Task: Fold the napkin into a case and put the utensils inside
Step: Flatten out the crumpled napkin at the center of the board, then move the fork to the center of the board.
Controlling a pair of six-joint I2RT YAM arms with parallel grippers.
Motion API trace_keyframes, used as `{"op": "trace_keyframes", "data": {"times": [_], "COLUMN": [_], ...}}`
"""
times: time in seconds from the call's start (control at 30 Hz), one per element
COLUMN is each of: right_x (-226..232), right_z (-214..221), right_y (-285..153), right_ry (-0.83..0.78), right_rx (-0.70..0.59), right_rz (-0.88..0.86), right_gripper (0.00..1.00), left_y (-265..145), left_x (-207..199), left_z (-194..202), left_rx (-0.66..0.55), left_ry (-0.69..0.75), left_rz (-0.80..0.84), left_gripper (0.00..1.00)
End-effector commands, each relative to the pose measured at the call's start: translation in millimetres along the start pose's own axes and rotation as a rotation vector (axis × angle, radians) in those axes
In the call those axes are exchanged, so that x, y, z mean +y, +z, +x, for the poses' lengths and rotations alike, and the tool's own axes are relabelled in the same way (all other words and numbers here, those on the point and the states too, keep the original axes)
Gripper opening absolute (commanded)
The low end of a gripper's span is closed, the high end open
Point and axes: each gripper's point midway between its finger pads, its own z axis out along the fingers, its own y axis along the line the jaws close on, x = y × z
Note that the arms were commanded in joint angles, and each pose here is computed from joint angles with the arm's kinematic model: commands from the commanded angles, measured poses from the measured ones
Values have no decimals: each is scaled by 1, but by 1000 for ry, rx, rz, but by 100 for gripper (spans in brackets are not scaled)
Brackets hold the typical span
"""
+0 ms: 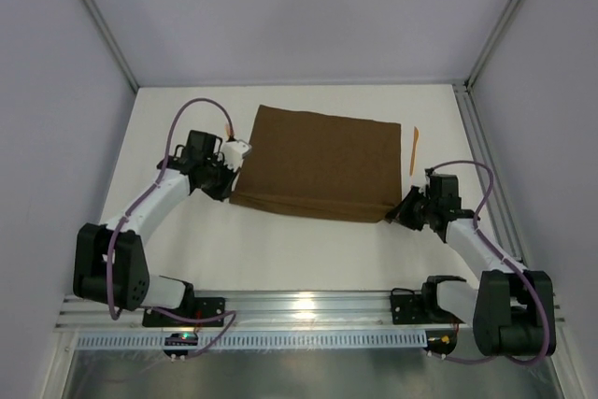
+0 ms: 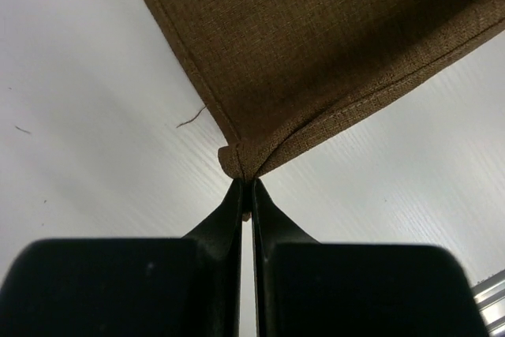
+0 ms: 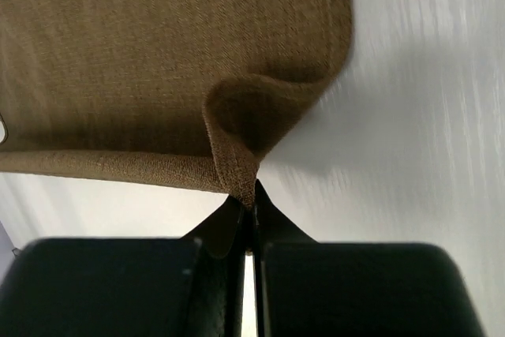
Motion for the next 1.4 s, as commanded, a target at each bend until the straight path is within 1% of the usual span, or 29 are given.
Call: {"op": "trace_keyframes", "data": {"times": [0.0,0.13,0.23,0.27,0.37,0.5,0.53,0.57,0.6,0.63,0.67,0.7,0.77,0.8,0.83,0.87,0.9,0.93,0.97,1.03,1.07,1.13,1.17,1.2,1.23,1.27,1.3,1.33,1.37], "right_x": [-3,-9,-5,-1,-2,-8,-12,-13,-14,-17,-22,-21,-19,-18,-13,-12,-7,-5,-4,2,3,13,7,19,20,20,22,23,23], "right_z": [-6,6,6,2,3,19,25,30,34,38,44,41,39,34,20,14,9,6,-2,-18,-29,-53,-60,-78,-86,-92,-105,-113,-121], "right_y": [-1,-8,-22,-30,-42,-52,-50,-49,-49,-48,-51,-56,-62,-66,-77,-82,-82,-82,-81,-80,-69,-63,-45,-44,-37,-29,-15,-9,-4], "right_ry": [60,86,88,75,61,56,66,76,85,109,121,119,147,147,137,144,143,139,143,119,111,49,40,-22,-42,-58,-69,-103,-113], "right_rx": [-75,-65,-98,-133,-153,-95,-80,-72,-63,-56,-35,-53,-78,-103,-175,-206,-232,-244,-268,-288,-284,-293,-243,-246,-224,-199,-164,-154,-149], "right_rz": [21,43,38,25,46,75,82,82,77,91,119,123,129,131,133,134,110,99,105,103,117,118,155,145,155,166,184,195,210], "right_gripper": [3,4,4,5,8,10,14,21,38,43,44,47,48,48,48,53,54,54,54,54,54,54,52,51,50,49,48,48,48], "left_y": [-16,-22,-28,-30,-39,-52,-54,-54,-51,-49,-45,-44,-41,-41,-43,-48,-52,-56,-61,-71,-75,-81,-87,-85,-80,-77,-71,-53,-49], "left_x": [-4,-21,-32,-33,-39,-41,-42,-43,-45,-52,-57,-61,-71,-73,-76,-82,-81,-81,-79,-74,-71,-66,-61,-54,-45,-34,-25,-6,6], "left_z": [7,29,41,43,46,44,45,47,52,54,62,65,79,83,87,97,102,106,107,113,106,99,83,69,55,32,15,-5,-27], "left_rx": [-49,-11,9,7,-22,-47,-48,-44,-32,-33,-5,6,65,79,94,132,138,152,157,176,160,171,142,114,99,48,15,-1,-37], "left_ry": [66,95,88,89,94,105,110,121,123,129,141,148,161,188,204,211,269,294,320,390,413,429,436,435,368,328,286,186,147], "left_rz": [-1,43,75,76,75,64,63,72,82,122,159,188,244,260,282,312,322,323,314,293,276,267,245,208,159,99,53,-25,-72], "left_gripper": [0,0,0,0,0,0,0,0,0,0,0,1,6,11,14,23,27,33,47,58,66,69,69,70,72,77,77,73,59]}}
